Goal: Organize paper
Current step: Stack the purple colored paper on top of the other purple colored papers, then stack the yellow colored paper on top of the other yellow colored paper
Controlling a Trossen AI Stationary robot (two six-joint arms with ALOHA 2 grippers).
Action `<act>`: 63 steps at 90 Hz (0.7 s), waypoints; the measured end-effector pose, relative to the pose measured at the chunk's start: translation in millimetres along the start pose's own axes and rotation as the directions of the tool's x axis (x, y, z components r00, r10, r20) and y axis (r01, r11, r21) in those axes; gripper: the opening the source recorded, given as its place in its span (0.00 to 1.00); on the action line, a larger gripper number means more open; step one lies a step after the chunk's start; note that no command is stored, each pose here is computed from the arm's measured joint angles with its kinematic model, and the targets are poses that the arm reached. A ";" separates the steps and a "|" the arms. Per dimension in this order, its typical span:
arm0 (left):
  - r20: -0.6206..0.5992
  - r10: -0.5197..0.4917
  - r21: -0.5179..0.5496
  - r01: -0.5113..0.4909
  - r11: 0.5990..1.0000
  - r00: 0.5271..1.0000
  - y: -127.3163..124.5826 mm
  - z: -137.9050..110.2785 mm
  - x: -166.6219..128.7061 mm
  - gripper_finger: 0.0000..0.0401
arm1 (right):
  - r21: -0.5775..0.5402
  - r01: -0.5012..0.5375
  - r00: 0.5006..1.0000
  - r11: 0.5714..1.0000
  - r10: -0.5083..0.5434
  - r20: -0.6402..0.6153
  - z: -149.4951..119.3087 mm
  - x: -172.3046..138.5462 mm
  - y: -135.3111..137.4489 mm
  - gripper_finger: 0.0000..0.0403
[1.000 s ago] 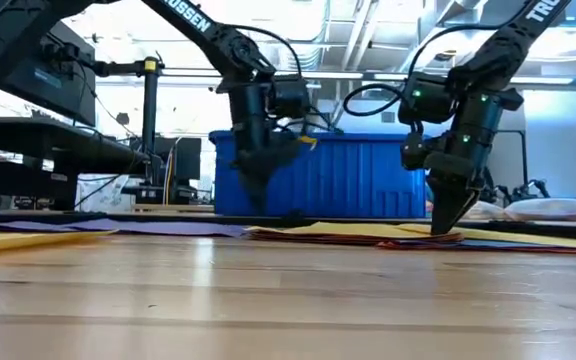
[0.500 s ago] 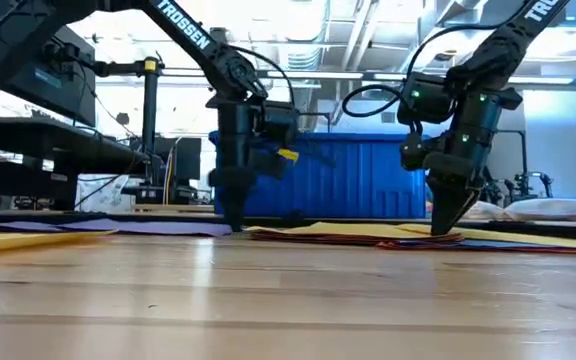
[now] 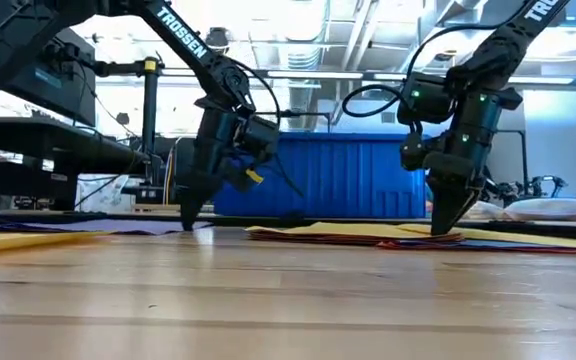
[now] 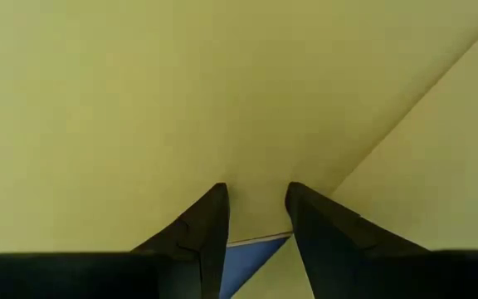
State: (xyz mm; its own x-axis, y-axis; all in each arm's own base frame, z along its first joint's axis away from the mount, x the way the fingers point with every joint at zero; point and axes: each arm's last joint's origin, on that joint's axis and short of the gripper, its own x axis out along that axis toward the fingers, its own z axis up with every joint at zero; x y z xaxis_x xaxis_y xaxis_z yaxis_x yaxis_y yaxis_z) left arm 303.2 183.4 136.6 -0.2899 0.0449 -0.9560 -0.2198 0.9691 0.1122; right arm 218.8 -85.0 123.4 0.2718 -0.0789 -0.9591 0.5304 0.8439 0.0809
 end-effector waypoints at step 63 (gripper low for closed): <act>0.564 -0.211 -0.121 0.332 0.935 0.798 -7.9 50.5 -97.3 0.00 | 0.008 -0.006 1.000 1.000 0.006 0.018 10.2 -5.8 1.9 0.30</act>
State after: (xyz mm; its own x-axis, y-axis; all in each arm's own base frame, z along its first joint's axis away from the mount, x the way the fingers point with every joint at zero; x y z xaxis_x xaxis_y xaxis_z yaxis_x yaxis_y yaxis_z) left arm 380.2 183.6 215.0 0.3402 -0.0314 -0.9398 -0.4150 0.8918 -0.1800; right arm 226.5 -88.4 131.9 0.2896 -0.0836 -0.9535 0.5351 0.8401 0.0888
